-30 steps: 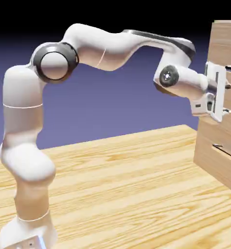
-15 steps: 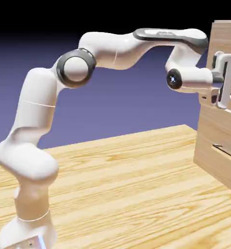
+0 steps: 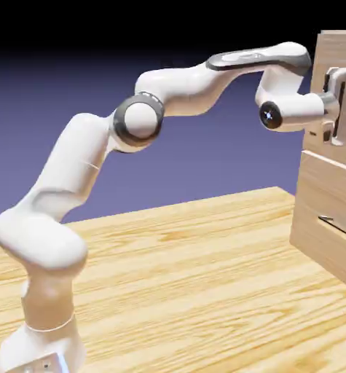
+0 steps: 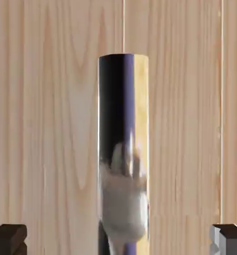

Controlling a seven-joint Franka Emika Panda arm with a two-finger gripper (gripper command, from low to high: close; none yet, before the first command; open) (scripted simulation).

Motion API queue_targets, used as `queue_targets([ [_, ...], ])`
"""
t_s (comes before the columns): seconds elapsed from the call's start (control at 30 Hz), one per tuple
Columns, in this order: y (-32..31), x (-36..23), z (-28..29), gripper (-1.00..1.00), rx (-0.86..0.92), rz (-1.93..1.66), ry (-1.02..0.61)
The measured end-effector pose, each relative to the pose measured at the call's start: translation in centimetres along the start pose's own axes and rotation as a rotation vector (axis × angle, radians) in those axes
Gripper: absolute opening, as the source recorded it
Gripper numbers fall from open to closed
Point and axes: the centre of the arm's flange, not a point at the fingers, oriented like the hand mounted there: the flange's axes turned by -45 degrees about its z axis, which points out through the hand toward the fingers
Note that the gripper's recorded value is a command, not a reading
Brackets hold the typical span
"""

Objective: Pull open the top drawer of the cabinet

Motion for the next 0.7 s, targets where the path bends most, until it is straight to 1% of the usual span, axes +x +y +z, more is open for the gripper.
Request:
queue_targets([
  [0.03, 0.0, 0.0, 0.1, -1.00, 0.000, 0.000, 0.000],
  [0.1, 0.0, 0.0, 0.1, -1.00, 0.000, 0.000, 0.000],
  [0.3, 0.0, 0.0, -3.2, -1.00, 0.001, 0.001, 0.000],
  [0.7, 0.0, 0.0, -12.0, -1.00, 0.001, 0.001, 0.000],
])
